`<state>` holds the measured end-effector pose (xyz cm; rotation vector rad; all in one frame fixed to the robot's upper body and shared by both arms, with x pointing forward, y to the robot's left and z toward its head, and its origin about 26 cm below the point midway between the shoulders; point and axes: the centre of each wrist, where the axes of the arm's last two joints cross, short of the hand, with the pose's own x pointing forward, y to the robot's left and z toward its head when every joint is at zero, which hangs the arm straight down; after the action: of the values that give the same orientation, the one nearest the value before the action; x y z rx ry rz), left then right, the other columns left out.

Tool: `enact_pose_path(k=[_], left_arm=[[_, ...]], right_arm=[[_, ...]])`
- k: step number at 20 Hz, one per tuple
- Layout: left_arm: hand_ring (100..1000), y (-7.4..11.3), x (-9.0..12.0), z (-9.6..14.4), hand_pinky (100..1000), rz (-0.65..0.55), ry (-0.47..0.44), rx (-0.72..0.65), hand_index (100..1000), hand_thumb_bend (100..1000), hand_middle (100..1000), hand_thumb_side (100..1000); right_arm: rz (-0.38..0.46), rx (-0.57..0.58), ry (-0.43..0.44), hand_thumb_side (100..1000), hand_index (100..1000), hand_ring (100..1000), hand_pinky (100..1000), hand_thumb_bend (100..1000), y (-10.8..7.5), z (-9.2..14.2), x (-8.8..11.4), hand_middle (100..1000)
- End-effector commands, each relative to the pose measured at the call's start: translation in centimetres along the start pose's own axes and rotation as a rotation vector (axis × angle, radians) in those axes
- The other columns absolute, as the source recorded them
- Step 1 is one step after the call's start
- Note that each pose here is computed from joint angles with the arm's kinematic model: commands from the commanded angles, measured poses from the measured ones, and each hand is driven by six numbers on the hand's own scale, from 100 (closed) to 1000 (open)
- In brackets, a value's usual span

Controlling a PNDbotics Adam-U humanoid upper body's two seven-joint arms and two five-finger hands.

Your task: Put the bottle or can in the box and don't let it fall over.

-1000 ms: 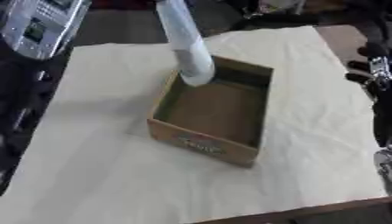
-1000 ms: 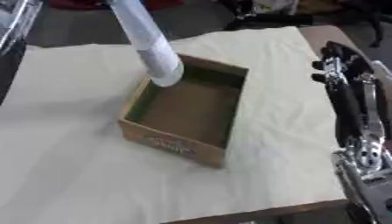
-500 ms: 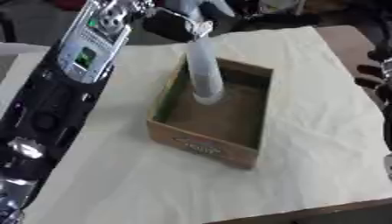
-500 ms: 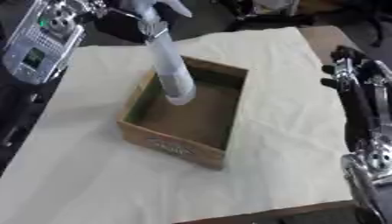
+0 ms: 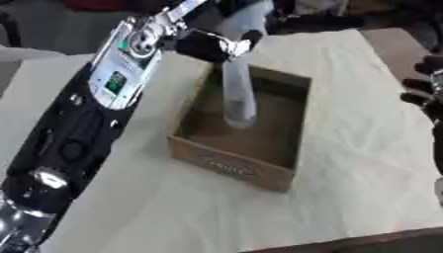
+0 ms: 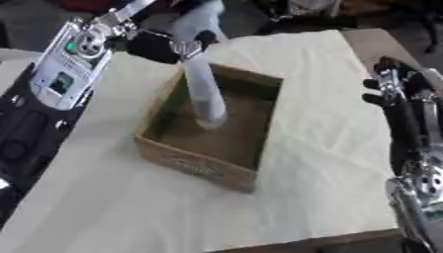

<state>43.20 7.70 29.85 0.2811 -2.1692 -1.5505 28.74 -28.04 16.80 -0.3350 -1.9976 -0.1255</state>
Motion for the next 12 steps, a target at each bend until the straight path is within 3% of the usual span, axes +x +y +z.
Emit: enact_pose_path(k=[1,3,6,12], left_arm=[[791,1.1,-0.1,0.3,1000,-0.07,0.015,-0.032,867,662,815,838],[791,1.0,-0.5,0.6,1000,-0.087,0.041,-0.048,868,688,814,842],[775,0.7,-1.0,0.9,995,-0.103,0.07,-0.051,856,544,804,755],[759,1.4,-1.3,2.1,986,-0.054,0.083,-0.004,855,385,812,779]], right_arm=[[0.002,-0.001,-0.018,684,801,745,721,100,-0.2,-0.2,0.5,773],[0.003,-0.002,-0.02,682,801,745,721,100,-0.2,-0.2,0.5,773],[0.006,-0.007,-0.017,683,801,745,721,100,-0.3,-0.1,0.5,773],[0.015,-0.019,-0.01,681,800,745,721,100,-0.6,0.1,0.2,773]])
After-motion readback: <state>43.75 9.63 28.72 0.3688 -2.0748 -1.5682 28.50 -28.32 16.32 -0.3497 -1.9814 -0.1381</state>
